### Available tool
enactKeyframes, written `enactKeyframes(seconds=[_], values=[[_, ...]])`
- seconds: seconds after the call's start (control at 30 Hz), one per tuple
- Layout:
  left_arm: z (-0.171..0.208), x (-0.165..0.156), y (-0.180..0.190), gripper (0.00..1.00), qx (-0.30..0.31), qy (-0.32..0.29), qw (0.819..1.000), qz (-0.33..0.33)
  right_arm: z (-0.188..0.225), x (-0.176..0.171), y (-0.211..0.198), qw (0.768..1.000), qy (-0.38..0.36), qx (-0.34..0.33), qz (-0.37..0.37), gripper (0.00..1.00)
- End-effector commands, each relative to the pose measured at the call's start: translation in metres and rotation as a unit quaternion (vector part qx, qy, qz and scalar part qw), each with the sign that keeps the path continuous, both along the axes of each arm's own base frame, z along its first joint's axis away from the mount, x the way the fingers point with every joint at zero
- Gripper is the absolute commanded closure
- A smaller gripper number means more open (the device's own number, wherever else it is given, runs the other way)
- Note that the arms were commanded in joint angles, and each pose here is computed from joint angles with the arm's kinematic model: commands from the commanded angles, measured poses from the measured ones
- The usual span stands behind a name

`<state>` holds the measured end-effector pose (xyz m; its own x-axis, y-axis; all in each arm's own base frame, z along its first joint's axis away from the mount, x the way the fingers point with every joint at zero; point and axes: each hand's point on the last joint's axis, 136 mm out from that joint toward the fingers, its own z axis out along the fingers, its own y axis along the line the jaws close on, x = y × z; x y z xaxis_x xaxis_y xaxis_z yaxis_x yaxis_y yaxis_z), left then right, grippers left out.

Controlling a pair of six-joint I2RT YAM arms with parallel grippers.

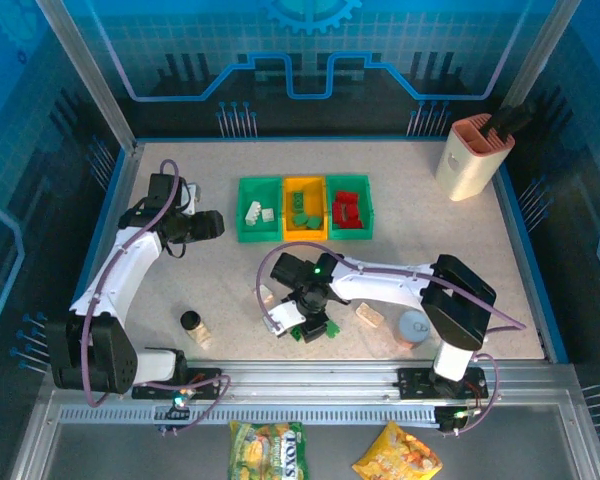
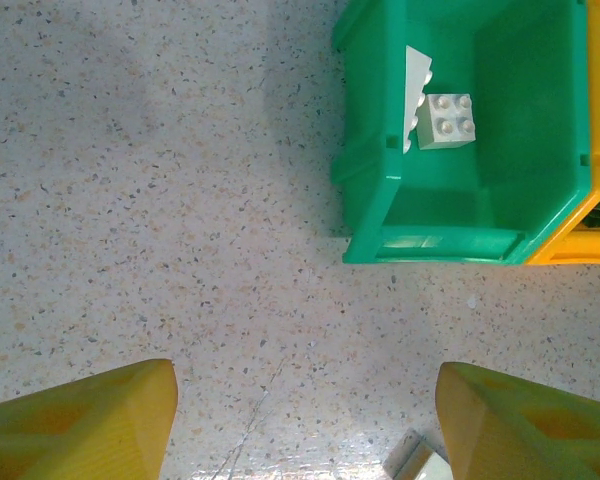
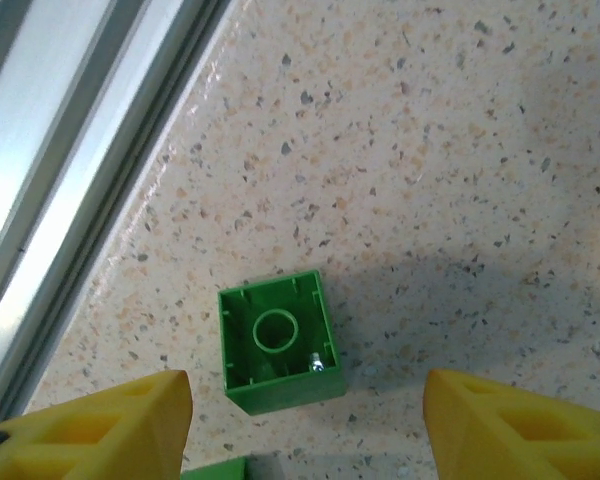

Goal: Sort the legos into containers by color
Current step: Pick up the lego from the bottom-center of the table.

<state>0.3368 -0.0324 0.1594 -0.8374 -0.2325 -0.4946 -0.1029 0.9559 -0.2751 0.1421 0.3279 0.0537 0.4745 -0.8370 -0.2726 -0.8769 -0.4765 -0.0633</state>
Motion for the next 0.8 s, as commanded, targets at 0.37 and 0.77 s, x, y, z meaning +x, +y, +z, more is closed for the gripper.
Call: enactKeyframes(seconds=[0.37, 0.77], values=[[-0.007, -0.003, 0.005, 0.30, 0.010, 0.012, 1.000, -0.001, -0.024, -0.013, -0.011, 0.998, -0.010, -0.059, 0.023, 0.40], [-0.008, -0.003, 0.006, 0.30, 0.012, 0.014, 1.000, -0.001, -0.035, -0.017, -0.015, 0.997, 0.006, -0.077, 0.012, 0.55]])
